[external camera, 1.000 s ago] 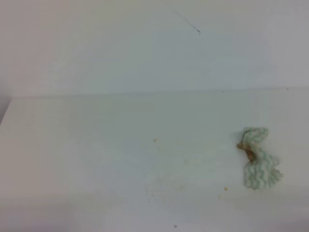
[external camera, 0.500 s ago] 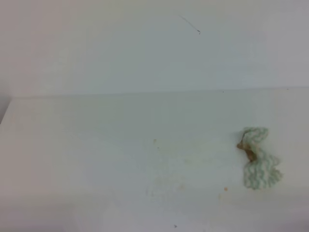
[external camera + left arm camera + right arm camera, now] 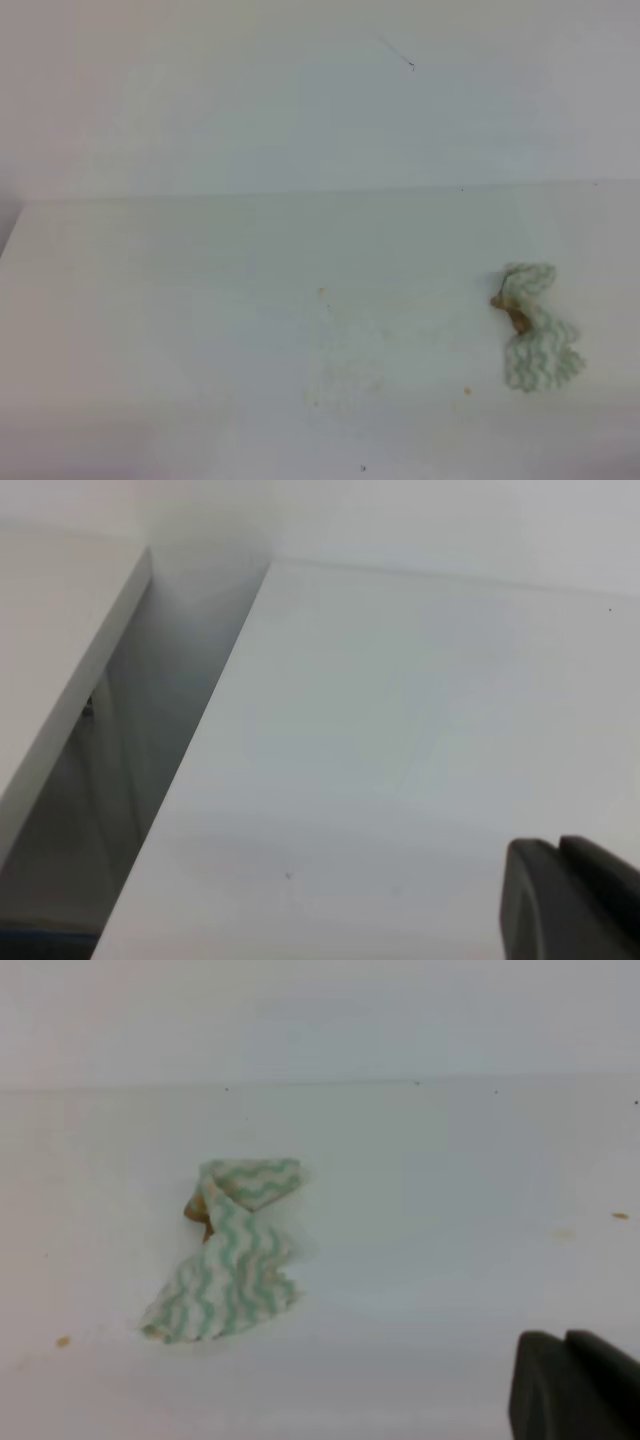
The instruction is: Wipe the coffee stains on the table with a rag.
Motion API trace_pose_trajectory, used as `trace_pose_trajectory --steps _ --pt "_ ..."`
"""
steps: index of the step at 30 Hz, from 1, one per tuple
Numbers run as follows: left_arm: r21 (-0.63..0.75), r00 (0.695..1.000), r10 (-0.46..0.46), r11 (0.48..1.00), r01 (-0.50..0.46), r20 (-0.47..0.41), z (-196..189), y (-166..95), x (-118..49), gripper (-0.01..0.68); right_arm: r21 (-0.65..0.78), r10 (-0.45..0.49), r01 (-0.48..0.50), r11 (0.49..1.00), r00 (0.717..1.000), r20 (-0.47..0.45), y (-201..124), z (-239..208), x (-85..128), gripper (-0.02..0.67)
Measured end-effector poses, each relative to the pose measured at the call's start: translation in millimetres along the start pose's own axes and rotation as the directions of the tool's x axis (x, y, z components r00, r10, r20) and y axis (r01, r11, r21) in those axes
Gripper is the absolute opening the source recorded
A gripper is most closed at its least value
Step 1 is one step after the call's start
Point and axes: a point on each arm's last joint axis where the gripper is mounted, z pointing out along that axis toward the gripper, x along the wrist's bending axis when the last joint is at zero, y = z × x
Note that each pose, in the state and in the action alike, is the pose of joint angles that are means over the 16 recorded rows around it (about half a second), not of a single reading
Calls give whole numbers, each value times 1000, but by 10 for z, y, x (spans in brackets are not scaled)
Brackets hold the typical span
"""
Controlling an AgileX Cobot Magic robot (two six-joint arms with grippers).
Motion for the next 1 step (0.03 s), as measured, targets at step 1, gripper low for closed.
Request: trace_pose_trajectory --steps 1 --pt "0 1000 0 1000 0 0 0 0 0 1 0 0 0 1000 1000 0 0 0 0 1"
